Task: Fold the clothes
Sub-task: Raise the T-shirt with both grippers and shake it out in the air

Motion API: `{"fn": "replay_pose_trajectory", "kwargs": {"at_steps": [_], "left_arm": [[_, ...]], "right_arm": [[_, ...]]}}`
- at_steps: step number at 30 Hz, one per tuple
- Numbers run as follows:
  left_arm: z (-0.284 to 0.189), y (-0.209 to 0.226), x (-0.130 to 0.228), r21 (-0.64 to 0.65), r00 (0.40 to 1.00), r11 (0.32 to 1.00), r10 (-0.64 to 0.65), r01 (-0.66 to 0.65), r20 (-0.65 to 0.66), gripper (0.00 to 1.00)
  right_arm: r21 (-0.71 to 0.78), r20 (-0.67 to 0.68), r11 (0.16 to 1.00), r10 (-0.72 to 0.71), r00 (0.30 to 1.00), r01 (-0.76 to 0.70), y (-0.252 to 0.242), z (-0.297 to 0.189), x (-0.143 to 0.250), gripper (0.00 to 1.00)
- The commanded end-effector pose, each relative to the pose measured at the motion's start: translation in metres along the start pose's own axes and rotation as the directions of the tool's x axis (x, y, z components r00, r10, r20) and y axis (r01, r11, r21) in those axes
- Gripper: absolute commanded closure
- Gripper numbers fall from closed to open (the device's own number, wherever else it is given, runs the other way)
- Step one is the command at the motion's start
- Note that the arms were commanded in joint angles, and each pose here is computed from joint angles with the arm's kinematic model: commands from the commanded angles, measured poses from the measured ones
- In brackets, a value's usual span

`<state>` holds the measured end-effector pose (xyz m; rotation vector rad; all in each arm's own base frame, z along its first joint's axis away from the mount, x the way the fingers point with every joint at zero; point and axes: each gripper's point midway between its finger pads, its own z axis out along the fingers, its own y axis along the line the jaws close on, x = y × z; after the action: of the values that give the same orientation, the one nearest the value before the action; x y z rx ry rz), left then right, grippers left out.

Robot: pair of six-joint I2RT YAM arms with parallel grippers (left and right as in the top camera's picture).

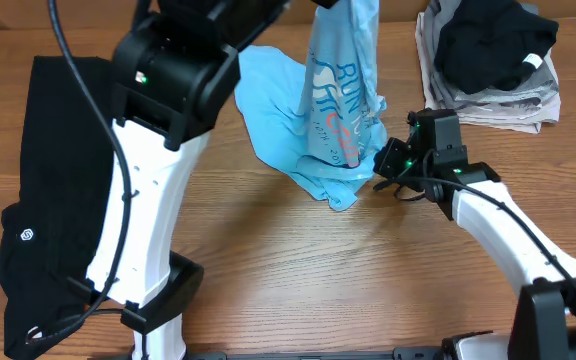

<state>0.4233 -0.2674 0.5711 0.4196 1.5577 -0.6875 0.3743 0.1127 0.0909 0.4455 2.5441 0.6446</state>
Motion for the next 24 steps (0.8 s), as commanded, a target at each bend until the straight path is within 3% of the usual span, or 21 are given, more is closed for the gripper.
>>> {"fn": "replay_pose_trajectory", "kwargs": {"at_steps": [1, 14, 24], "left_arm": [[-0.037, 0.019, -0.031, -0.068, 0.998, 0.997, 0.033, -0.029, 0.058, 0.96], [-0.091, 0.077, -0.036, -0.238, 0.999, 0.970, 0.039, -0.038, 0.000, 0.96], [-0.126, 0.068, -0.061, -0.269, 0.994, 0.960, 0.092, -0.073, 0.057, 0.96]], "right_arm": [[-0.044, 0.105, 0.997, -0.064, 0.992, 0.069, 0.018, -0.042, -0.024, 0.96], [0.022, 0.204, 0.972, -0.231, 0.951, 0.232, 0.040, -0.176, -0.057, 0.96], [0.057, 0.275, 0.947, -0.320, 0.907, 0.317, 0.070, -0.266, -0.071, 0.96]]}}
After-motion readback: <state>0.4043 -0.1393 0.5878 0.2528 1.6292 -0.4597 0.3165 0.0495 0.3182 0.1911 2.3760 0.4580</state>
